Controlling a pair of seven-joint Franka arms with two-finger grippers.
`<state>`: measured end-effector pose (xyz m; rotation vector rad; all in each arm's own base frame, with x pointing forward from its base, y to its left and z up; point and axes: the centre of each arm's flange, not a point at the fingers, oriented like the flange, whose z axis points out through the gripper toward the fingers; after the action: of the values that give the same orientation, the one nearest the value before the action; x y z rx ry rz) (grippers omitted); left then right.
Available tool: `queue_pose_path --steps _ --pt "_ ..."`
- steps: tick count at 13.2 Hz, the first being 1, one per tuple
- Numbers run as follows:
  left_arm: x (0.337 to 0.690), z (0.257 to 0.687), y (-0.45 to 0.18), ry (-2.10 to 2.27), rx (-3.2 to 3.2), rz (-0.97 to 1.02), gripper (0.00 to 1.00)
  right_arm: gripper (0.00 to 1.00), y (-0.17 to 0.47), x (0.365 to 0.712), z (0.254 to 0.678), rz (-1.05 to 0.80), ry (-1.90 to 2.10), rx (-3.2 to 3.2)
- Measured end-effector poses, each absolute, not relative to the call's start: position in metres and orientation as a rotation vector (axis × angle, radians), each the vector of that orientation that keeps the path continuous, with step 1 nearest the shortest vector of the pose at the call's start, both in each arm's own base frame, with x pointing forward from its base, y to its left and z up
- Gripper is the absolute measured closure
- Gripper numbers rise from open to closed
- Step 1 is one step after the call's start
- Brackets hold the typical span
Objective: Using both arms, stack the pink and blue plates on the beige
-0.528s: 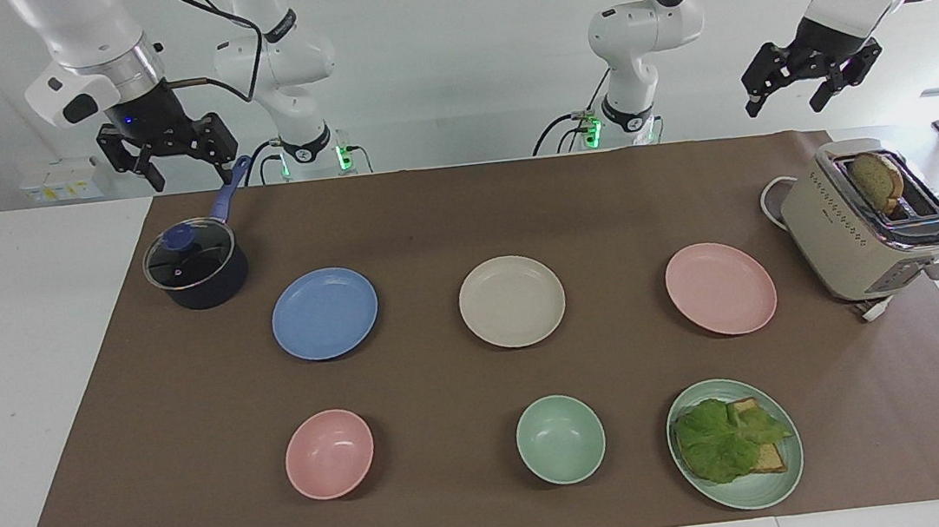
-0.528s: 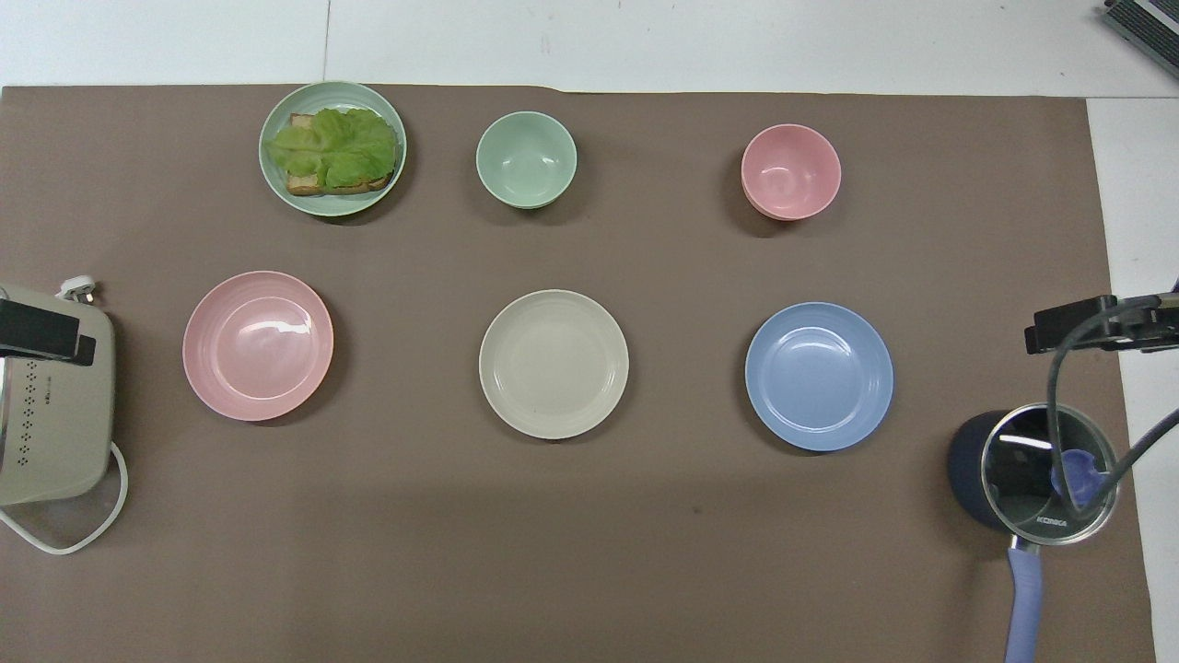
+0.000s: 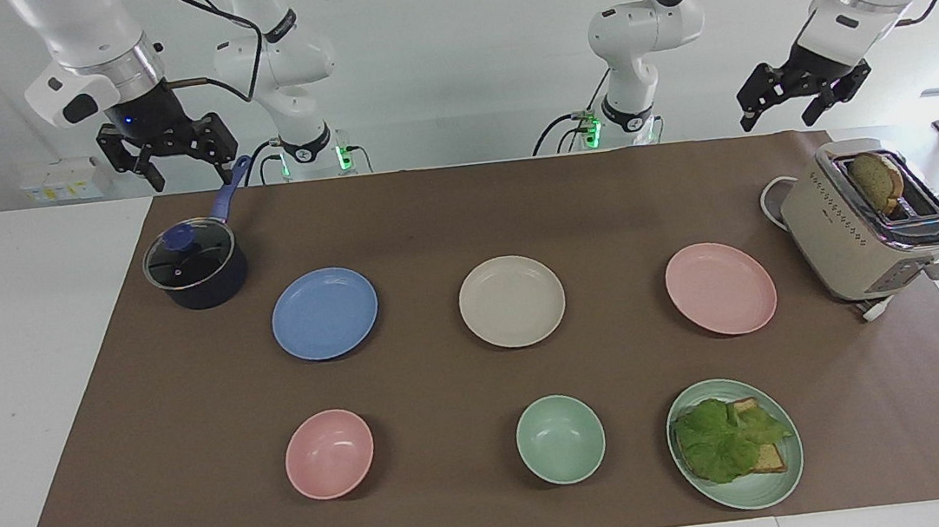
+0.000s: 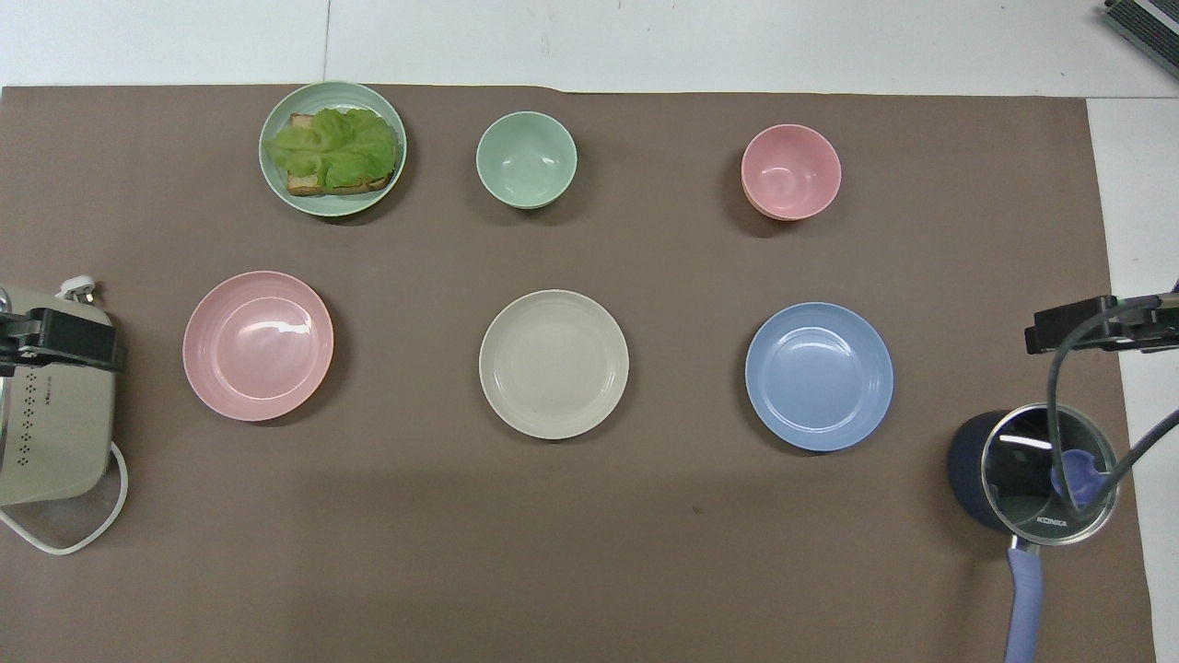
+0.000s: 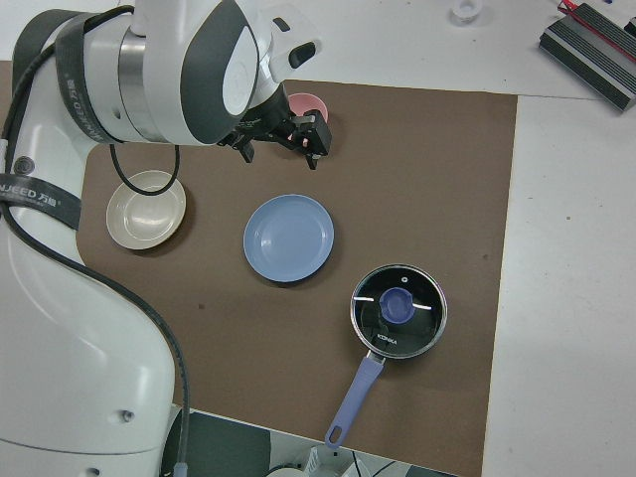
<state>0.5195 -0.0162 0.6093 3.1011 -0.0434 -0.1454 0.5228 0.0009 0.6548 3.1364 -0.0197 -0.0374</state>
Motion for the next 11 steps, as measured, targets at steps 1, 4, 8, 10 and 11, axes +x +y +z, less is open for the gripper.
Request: queue_pose_path --steps 1,4,8,10,11 --pt "0.523 0.583 -0.014 -0.033 3.101 -0.151 0.00 0.00 0.001 0.523 0.655 -0.037 -0.020 3.136" --pt "0.525 0.508 0.002 0.007 3.100 -0.142 0.00 0.00 0.001 0.523 0.655 -0.037 -0.020 3.136" --pt "0.535 0.418 0.029 0.065 3.096 -0.117 0.00 0.00 0.001 0.523 0.655 -0.037 -0.020 3.136" --pt "0.547 0.377 0.039 0.087 3.090 -0.131 0.00 0.00 0.001 0.523 0.655 -0.037 -0.020 3.136" --pt "0.550 0.362 0.044 0.097 3.087 -0.140 0.00 0.00 0.001 0.523 0.655 -0.037 -0.020 3.136"
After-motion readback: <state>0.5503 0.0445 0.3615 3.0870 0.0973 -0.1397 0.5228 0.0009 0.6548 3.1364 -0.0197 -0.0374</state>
